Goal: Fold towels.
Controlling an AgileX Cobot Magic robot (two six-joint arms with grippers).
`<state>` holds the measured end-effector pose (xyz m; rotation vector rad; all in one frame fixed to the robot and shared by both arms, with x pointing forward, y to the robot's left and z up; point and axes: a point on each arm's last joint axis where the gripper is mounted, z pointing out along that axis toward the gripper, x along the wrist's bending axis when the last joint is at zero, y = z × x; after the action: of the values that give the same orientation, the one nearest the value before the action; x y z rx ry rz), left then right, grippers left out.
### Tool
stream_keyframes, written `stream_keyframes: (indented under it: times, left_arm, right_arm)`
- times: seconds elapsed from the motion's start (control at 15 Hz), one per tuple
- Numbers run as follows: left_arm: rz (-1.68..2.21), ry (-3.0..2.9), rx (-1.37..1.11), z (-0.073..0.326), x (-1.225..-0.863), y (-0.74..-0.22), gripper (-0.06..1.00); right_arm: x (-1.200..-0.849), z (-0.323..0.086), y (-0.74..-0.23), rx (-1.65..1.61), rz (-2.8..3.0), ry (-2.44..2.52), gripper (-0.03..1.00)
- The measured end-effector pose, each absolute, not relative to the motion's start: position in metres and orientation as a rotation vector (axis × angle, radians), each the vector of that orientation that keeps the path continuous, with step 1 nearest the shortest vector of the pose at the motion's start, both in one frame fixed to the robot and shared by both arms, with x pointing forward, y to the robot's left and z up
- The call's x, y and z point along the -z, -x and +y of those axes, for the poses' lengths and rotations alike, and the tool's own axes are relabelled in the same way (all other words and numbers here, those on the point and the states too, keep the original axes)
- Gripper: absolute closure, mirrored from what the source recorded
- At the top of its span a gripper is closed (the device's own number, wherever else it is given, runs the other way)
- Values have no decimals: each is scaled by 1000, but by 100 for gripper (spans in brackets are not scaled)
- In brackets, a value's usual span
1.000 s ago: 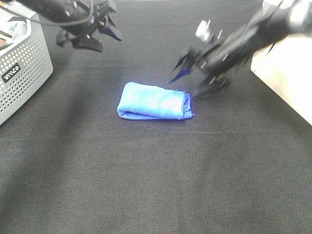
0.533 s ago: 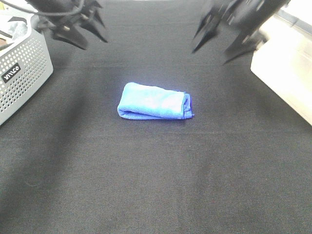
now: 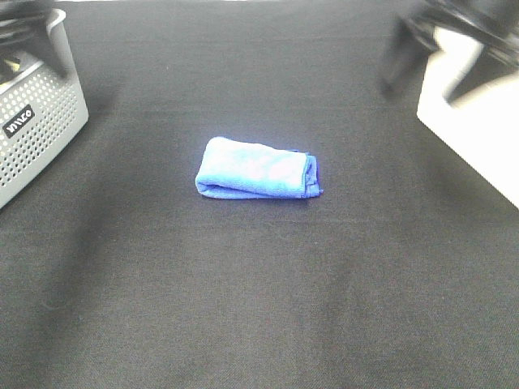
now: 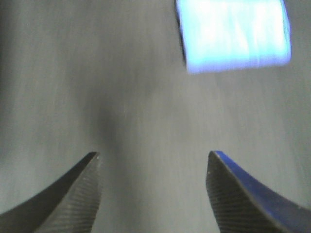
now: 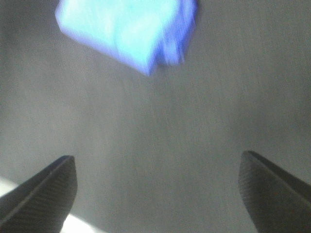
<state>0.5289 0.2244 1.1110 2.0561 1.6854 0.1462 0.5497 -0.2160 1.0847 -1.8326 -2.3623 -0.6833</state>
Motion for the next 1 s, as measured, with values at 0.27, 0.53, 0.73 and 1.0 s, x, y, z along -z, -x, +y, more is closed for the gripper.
stream_keyframes:
  times: [0.27,0.53,0.73,1.0]
  left_arm:
    - [1633,-2013,-214,243,-1120,-433,35]
    - [1573,-1962,-286,260,-1099,-350,35]
    - [1502,-1900,-366,269,-1082,-304,35]
    - [1392,-1850,-473,277,-1061,-267,35]
  right_arm:
    - [-1083,-231,-471,723,-2389,1870,12]
    - [-1068,-248,-388,805,-2454,1896,12]
    - [-1055,-260,-334,917,-2544,1908,12]
    - [-1049,-276,-284,1143,-2699,1962,12]
